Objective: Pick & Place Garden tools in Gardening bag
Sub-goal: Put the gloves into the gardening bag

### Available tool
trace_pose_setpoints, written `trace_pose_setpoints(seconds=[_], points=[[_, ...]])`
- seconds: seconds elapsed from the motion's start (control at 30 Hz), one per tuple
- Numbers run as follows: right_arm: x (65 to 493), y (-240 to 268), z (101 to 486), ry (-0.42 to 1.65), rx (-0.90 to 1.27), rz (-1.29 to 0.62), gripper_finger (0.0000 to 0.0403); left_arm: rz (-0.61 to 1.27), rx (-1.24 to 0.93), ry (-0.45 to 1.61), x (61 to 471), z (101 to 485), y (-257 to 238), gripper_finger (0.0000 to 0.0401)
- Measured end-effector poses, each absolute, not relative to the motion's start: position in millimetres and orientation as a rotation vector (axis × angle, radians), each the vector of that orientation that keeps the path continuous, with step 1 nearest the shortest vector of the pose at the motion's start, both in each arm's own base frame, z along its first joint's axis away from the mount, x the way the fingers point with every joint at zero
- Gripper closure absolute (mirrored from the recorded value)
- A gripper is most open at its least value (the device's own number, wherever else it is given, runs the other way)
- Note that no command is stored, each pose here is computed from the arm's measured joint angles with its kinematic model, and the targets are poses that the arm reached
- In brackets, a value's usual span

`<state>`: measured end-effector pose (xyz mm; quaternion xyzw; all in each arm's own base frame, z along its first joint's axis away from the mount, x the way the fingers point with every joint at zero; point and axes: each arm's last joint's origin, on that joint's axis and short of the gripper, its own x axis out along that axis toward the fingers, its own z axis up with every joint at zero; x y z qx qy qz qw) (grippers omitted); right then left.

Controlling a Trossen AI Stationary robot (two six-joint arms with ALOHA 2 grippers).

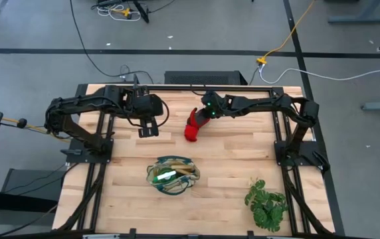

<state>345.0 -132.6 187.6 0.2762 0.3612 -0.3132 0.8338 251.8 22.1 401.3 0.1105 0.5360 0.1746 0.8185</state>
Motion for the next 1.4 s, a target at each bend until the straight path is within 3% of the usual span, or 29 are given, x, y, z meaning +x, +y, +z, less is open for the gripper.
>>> trace_pose_setpoints(seconds=[0.4,0.9,1.4], points=[[348,-126,187,0.752,0.606,-0.689,0.0232,0.371,0.237,1.14,252,401,22,0.0339],[363,-129,153,0.737,0.68,-0.718,0.0152,0.372,0.236,1.138,252,402,22,0.0339],[367,-125,152,0.722,0.674,-0.701,0.0133,0.372,0.235,1.135,252,402,22,0.0339]])
